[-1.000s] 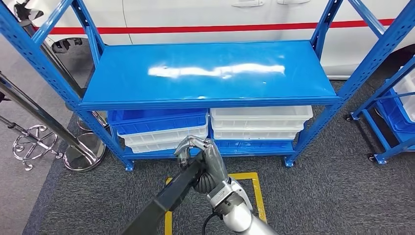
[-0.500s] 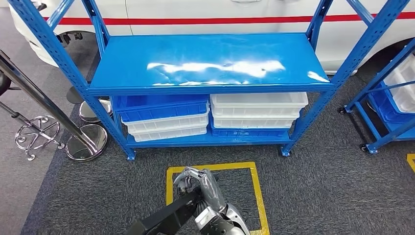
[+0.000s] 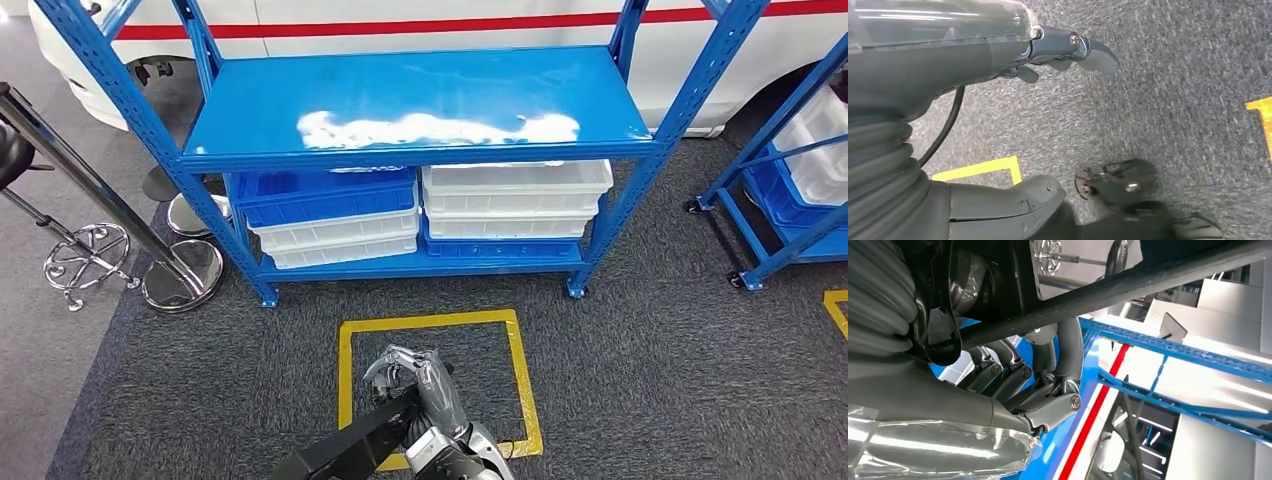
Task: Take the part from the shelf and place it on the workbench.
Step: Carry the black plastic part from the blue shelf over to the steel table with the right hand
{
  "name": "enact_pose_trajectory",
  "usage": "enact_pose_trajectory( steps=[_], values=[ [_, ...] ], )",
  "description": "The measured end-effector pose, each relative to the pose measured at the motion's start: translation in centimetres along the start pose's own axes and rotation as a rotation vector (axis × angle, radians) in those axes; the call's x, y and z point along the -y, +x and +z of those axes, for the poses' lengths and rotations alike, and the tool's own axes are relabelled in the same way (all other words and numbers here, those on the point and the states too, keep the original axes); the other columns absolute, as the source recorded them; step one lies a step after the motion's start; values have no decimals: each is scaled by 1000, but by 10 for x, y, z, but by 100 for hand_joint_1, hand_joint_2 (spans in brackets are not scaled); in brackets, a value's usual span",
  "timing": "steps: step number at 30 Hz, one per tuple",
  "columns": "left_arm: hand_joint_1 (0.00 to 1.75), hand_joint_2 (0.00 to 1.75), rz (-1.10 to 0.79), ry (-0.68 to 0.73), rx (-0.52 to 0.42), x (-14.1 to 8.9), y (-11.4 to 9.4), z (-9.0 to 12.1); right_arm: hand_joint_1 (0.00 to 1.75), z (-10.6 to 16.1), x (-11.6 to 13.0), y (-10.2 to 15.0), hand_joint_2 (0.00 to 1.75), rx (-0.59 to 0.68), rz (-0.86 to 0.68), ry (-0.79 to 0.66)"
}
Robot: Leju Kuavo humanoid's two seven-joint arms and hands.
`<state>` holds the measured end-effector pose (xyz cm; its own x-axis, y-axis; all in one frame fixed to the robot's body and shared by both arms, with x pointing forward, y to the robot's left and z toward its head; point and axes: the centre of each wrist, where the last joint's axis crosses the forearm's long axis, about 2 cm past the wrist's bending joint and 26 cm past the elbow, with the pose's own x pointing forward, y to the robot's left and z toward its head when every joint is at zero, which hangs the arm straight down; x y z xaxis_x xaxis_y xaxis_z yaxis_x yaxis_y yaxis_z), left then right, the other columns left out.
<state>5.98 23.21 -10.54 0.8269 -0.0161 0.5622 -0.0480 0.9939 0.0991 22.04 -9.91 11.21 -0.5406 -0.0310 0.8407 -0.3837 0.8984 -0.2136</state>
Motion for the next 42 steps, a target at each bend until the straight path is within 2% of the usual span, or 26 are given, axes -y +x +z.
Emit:
enact_pose_trajectory(
  steps=[5,14,20,27,32,37,42],
  values=[
    [0,175,-16,-15,19,0,1,-1,175,-14,4,10,175,60,22,-26],
    [0,175,-90,-67,6,1,8,-4,175,-60,19,39,175,187,74,-70],
    [0,175,-158,-112,-13,3,11,-5,175,-85,20,51,175,203,40,-45],
    [0,175,-202,-142,-8,4,14,-6,175,-105,14,59,175,220,-21,-29],
    [0,175,-201,-137,23,4,21,-9,175,-125,3,75,175,267,-90,22],
    [0,175,-170,-113,56,4,25,-11,175,-127,-15,86,175,309,-136,94],
    [0,175,-154,-97,55,0,24,-11,175,-124,-23,94,175,348,-116,115]
  ],
)
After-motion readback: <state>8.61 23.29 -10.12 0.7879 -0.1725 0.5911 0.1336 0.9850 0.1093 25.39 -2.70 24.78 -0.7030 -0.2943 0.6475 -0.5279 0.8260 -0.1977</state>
